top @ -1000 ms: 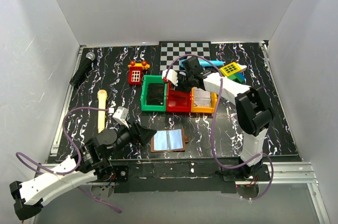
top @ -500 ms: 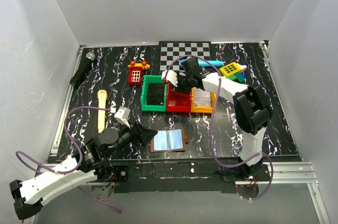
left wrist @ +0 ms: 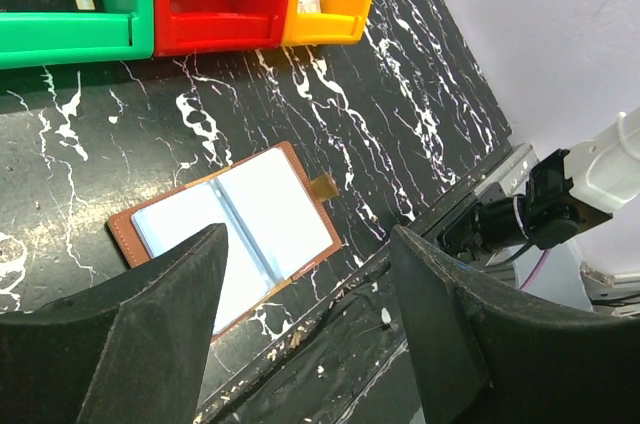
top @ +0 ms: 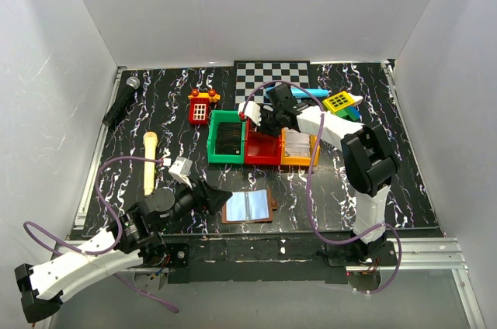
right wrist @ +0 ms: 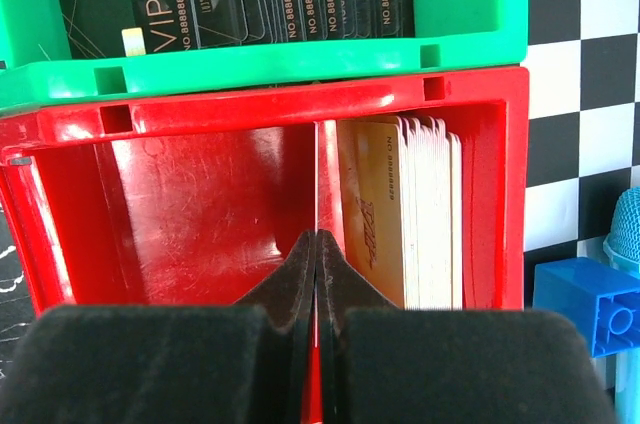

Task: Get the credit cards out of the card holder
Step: Place the credit card in the storage box.

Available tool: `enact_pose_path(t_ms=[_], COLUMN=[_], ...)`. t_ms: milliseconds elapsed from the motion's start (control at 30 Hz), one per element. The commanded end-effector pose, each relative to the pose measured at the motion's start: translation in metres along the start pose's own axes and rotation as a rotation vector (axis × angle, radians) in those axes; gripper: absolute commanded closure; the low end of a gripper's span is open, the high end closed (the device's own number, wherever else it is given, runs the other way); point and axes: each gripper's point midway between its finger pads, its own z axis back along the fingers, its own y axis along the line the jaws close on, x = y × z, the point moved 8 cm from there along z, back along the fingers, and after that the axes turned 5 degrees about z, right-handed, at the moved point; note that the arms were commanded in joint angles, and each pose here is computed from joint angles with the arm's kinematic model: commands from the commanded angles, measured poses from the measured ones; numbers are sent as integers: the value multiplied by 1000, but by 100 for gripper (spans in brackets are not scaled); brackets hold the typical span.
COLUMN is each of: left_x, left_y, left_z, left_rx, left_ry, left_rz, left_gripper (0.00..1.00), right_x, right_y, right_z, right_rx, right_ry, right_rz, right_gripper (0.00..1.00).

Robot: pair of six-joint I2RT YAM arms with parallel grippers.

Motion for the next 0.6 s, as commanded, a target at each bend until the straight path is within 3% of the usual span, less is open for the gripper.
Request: enact_pose_path(t_ms=[0, 467, 567], left_x=[-3, -5, -6], left_y=[2, 2, 2], left_z=[-3, -5, -5], left_rx=[2, -11, -14], left_ry=[11, 28, 29], left_rz=[-17, -30, -29], left_gripper=[34, 35, 35], right_x=[8, 3, 3], right_y=[-14, -16, -17], right_z=[-3, -5, -5], right_rx=[-32, -45, -62], right_ry=[-40, -22, -14], right_rz=[-7, -38, -42], right_gripper=[99, 99, 94])
